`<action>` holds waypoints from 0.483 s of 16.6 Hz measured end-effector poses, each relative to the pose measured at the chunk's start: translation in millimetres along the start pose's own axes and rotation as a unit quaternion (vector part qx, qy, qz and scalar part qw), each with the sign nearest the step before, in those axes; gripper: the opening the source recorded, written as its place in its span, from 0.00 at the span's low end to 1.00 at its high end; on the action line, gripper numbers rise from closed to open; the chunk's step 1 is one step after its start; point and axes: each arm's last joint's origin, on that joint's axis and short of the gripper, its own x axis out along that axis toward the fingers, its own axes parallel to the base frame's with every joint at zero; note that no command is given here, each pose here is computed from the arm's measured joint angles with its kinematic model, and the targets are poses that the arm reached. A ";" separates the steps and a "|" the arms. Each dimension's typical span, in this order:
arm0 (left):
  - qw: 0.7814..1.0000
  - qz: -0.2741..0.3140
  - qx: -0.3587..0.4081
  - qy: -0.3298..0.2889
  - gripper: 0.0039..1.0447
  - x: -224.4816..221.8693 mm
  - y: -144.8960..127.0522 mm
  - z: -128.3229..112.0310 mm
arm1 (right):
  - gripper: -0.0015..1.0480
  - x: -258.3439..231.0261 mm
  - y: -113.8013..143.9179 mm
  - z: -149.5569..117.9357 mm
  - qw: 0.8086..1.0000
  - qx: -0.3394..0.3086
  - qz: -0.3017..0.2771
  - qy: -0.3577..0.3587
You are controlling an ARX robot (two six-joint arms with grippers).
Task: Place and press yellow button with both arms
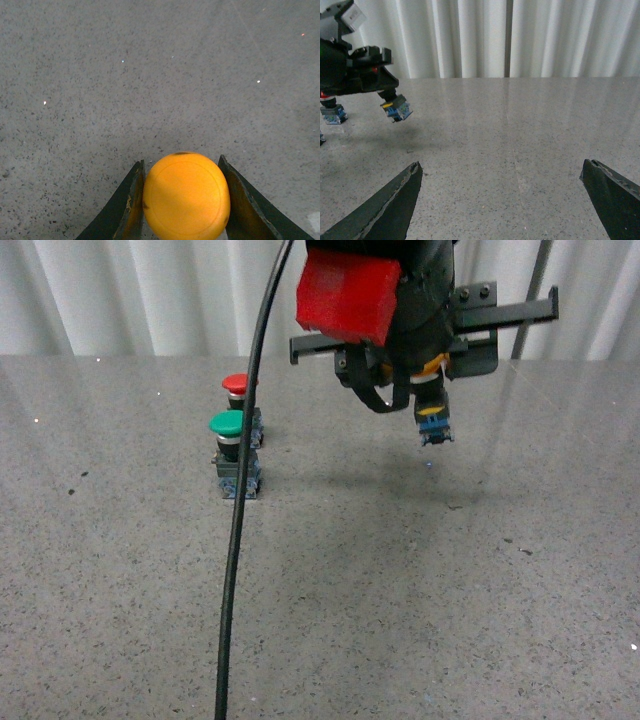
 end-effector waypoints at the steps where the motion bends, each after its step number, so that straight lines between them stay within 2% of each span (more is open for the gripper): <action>1: 1.000 0.007 -0.003 0.010 0.34 7.5 0.2 -5.2 | 0.94 0.0 0.0 0.0 1.000 0.000 0.000 0.000; 3: 1.000 0.015 -0.009 0.020 0.34 18.0 0.2 -11.7 | 0.94 0.0 0.0 0.0 1.000 0.000 0.000 0.000; 8: 0.999 0.019 -0.015 0.028 0.33 24.2 -3.6 -11.0 | 0.94 0.0 0.0 0.0 1.000 0.000 0.000 0.000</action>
